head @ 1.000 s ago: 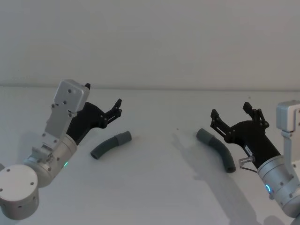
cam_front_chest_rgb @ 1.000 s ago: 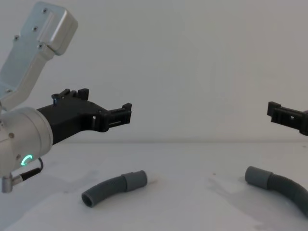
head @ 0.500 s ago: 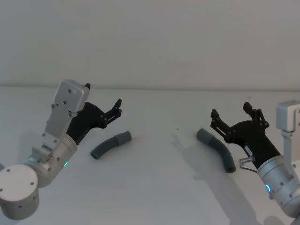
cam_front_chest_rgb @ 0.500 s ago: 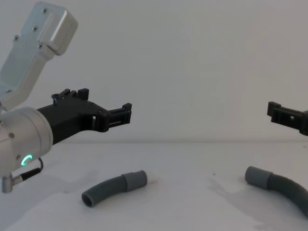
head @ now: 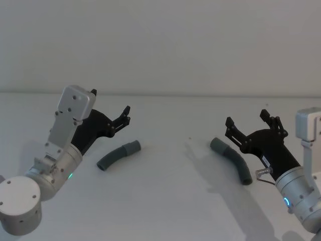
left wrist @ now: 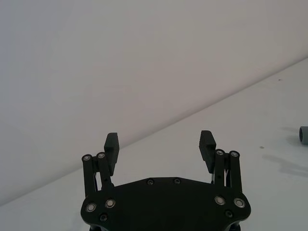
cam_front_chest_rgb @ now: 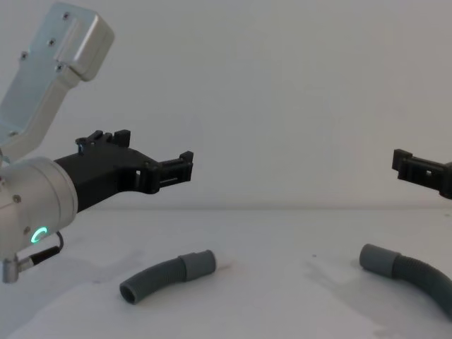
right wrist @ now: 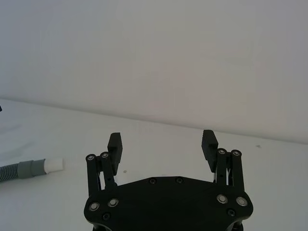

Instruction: Use both hands to pick up one end of the pipe from the table, align the ends, and insert them.

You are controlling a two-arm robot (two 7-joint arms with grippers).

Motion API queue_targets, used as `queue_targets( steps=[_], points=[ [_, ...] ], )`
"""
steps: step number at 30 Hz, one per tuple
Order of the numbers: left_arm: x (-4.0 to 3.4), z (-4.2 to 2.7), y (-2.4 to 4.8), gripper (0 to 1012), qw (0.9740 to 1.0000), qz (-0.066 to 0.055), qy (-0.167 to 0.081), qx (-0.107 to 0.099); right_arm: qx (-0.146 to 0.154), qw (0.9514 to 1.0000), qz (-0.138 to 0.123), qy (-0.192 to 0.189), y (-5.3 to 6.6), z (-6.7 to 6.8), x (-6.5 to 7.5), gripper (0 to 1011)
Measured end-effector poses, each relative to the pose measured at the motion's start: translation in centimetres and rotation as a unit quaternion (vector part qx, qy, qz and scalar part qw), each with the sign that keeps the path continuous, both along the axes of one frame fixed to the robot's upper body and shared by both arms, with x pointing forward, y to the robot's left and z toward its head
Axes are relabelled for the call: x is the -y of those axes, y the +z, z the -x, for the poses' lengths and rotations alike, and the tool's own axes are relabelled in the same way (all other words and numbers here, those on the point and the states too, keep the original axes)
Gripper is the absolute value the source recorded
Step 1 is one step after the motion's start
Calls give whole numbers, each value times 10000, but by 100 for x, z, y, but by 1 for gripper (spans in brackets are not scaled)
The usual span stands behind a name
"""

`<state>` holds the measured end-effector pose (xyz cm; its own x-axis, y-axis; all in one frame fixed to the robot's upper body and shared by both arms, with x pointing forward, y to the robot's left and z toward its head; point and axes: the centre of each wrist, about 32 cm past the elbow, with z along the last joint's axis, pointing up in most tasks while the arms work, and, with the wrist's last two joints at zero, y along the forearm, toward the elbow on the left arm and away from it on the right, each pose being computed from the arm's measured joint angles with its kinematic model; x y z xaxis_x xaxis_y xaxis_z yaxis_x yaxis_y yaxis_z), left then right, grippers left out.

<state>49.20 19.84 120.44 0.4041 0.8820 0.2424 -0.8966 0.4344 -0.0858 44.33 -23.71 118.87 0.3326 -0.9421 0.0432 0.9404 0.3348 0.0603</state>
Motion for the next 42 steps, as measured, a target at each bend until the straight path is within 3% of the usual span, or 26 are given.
queue_targets(
  steps=[42],
  points=[
    [0, 0, 0, 1001, 10000, 0, 0, 0, 1, 10000, 0, 0, 0, 0, 0, 1000]
  ],
)
